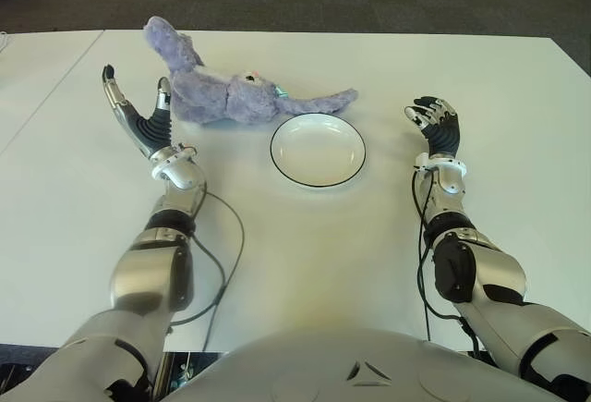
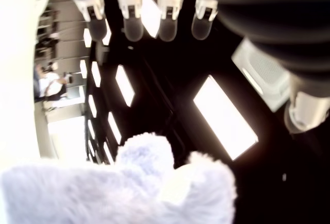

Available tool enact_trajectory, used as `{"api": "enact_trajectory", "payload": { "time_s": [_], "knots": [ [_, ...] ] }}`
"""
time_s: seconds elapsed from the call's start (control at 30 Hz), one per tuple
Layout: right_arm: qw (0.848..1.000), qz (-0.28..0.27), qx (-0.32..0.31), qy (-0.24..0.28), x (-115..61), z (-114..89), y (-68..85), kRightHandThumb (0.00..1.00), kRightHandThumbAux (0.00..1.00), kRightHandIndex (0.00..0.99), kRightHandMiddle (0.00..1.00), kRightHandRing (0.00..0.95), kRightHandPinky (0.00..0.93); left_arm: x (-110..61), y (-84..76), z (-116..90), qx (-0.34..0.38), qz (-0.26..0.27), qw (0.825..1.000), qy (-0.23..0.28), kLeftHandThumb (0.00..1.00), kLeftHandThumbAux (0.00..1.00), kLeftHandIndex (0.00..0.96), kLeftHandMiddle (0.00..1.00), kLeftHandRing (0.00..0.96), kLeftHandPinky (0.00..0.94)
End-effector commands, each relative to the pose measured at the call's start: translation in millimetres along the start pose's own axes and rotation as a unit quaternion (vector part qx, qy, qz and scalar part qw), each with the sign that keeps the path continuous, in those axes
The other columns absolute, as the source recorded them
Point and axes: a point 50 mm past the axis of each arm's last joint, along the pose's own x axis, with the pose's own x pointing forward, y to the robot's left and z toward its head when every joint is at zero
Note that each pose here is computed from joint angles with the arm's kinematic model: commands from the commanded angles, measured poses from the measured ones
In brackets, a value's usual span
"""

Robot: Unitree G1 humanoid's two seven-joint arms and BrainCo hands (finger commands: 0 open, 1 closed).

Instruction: Put the doll into the plate.

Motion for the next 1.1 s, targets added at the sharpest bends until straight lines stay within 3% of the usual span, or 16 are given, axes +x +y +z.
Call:
{"api": "enact_trajectory", "payload": {
  "time_s": [0.03, 0.33, 0.57, 0.67, 0.8, 0.83, 0.93, 1.1],
  "knots": [
    [0.968, -0.047, 0.052, 0.240, -102.9, -108, 0.4, 0.092, 0.800, 0.353, 0.355, 0.349, 0.267, -6.8, 9.2, -17, 0.195, -0.088, 0.968, -0.130, 0.112, 0.411, 0.000, 0.000, 0.000, 0.000],
    [0.967, -0.047, 0.063, 0.244, -102.9, -108, 2.8, 0.096, 0.793, 0.352, 0.355, 0.348, 0.277, 21.5, 4.4, -10, 0.286, -0.147, 0.929, -0.184, 0.089, 0.398, 0.000, 0.000, 0.000, 0.000],
    [0.966, -0.048, 0.067, 0.247, -103.7, -109, 5.5, 0.097, 0.798, 0.349, 0.357, 0.351, 0.274, 41.0, 16.0, -10, 0.340, -0.165, 0.902, -0.210, 0.090, 0.417, 0.000, 0.000, 0.000, 0.000],
    [0.966, -0.047, 0.069, 0.246, -104.1, -109, 6.3, 0.091, 0.786, 0.346, 0.357, 0.350, 0.273, 43.8, 19.8, -11, 0.355, -0.171, 0.892, -0.223, 0.140, 0.398, 0.000, 0.000, 0.000, 0.000],
    [0.965, -0.047, 0.075, 0.245, -104.8, -110, 6.8, 0.083, 0.775, 0.343, 0.355, 0.344, 0.275, 47.6, 34.3, -16, 0.396, -0.196, 0.853, -0.276, 0.130, 0.427, 0.000, 0.000, 0.000, 0.000],
    [0.965, -0.047, 0.077, 0.246, -105.0, -110, 6.7, 0.078, 0.775, 0.339, 0.353, 0.343, 0.286, 48.2, 38.6, -17, 0.407, -0.207, 0.841, -0.290, 0.179, 0.374, 0.000, 0.000, 0.000, 0.000],
    [0.965, -0.049, 0.080, 0.246, -105.5, -110, 6.7, 0.081, 0.772, 0.335, 0.352, 0.343, 0.293, 49.8, 46.9, -21, 0.437, -0.228, 0.809, -0.319, 0.146, 0.420, 0.000, 0.000, 0.000, 0.000],
    [0.965, -0.052, 0.084, 0.244, -105.6, -110, 7.0, 0.082, 0.769, 0.338, 0.350, 0.338, 0.271, 57.8, 60.9, -27, 0.508, -0.257, 0.735, -0.368, 0.147, 0.421, 0.000, 0.000, 0.000, 0.000]
  ]
}}
